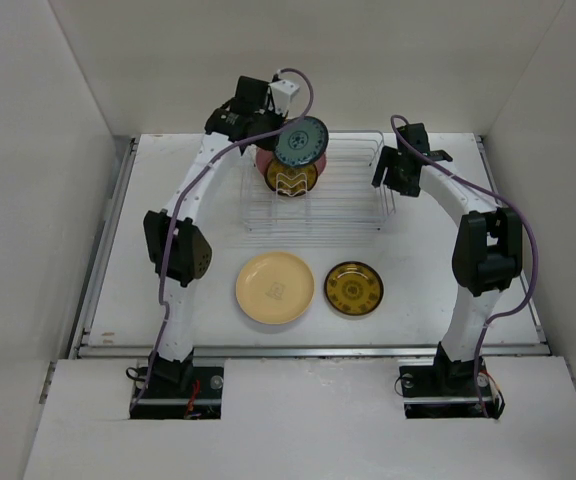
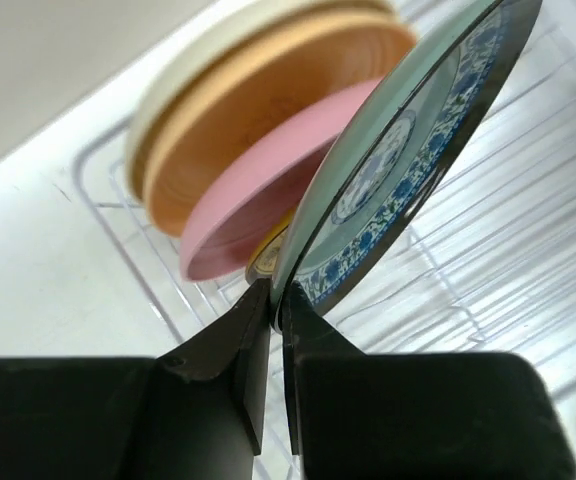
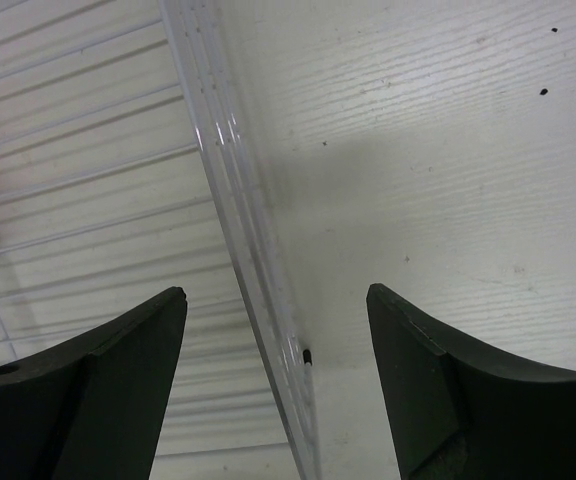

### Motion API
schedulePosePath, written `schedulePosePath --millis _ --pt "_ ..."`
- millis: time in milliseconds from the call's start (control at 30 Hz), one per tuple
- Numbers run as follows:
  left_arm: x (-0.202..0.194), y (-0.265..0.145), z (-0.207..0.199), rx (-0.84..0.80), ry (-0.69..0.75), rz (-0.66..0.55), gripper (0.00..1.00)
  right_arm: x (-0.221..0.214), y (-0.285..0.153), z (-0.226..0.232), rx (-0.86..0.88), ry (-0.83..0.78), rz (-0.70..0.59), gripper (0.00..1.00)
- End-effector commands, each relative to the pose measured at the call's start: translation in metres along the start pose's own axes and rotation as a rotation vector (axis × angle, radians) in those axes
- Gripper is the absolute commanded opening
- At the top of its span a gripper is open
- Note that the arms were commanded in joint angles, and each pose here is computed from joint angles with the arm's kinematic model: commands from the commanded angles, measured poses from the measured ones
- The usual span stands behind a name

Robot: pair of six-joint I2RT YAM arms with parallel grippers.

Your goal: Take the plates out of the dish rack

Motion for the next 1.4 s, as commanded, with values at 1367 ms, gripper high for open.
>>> schedulePosePath --millis 1367 --pt "-0.133 -0.020 -0.241 -0.732 0.093 0.742 0.39 -0.004 -0.012 -0.006 0.004 0.065 -0.044 0.74"
Point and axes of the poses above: each gripper's point midway between its finger pads, its own y axis out along the fingers, its own z axis along the line the jaws close on, x = y × z, the point moved 7 cm from there along -y, back along the fingers, and after that the axes turned 2 degrees about y, right-handed, at the moved point
